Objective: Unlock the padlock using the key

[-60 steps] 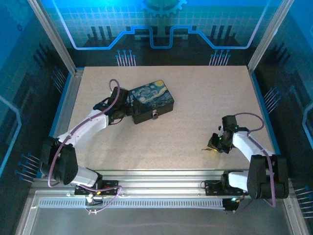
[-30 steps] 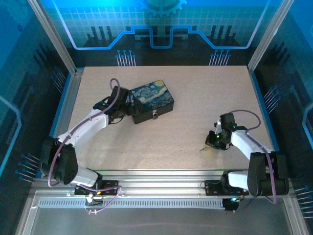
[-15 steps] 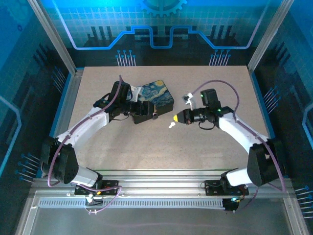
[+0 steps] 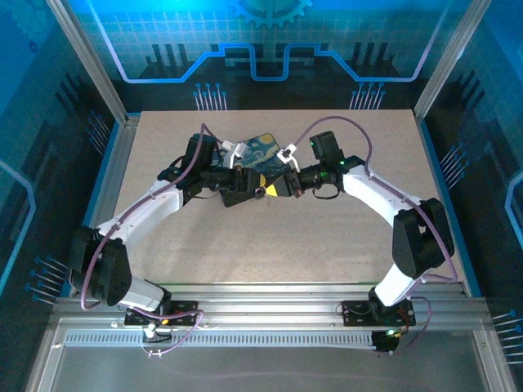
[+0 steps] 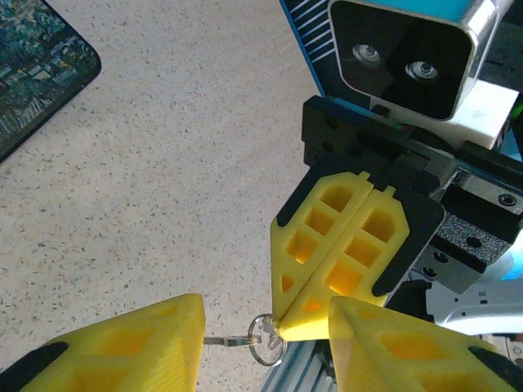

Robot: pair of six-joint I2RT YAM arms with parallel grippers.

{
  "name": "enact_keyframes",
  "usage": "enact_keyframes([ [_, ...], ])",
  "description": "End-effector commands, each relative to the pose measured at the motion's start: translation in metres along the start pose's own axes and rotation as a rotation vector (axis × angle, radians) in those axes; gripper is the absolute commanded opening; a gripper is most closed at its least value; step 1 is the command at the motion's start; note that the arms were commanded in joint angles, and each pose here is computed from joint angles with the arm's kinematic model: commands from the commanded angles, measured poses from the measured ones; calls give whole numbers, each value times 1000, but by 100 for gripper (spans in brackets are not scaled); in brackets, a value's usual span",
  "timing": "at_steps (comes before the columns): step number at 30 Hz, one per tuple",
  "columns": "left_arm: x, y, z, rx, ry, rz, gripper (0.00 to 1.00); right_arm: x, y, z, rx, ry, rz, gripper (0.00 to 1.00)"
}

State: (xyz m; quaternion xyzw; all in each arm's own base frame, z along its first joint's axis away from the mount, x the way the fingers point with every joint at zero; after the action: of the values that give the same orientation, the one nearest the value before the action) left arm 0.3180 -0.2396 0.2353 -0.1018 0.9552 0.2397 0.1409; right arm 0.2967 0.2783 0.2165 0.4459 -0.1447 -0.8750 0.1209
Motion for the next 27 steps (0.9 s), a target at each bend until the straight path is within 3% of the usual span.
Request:
enact_keyframes([
  [1, 3, -6, -2, 41, -6, 28, 42, -6, -3, 9, -50, 20, 4, 2],
  [15, 7, -11, 1, 70, -14, 56, 22, -8, -5, 5, -44, 5, 8, 2],
  [24, 8, -12, 3, 61, -14, 58, 2, -11, -2, 1, -29, -6, -7, 2],
  [27, 6, -12, 6, 40, -4, 45, 0, -12, 1, -2, -14, -9, -16, 6],
])
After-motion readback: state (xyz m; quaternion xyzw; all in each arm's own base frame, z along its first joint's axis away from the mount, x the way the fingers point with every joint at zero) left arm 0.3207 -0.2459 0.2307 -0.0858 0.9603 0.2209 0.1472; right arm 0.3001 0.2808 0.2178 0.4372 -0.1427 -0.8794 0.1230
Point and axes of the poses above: each hand's point on the last joint's axis, 136 mm out from that joint toward the fingers, its own y axis back along the fingers, its own z axis along the line the jaws close on, x = y × z, the point moved 2 cm from there along y, back along the fingers, and after that the axes turned 13 degrees about y, right-handed, at the moved point
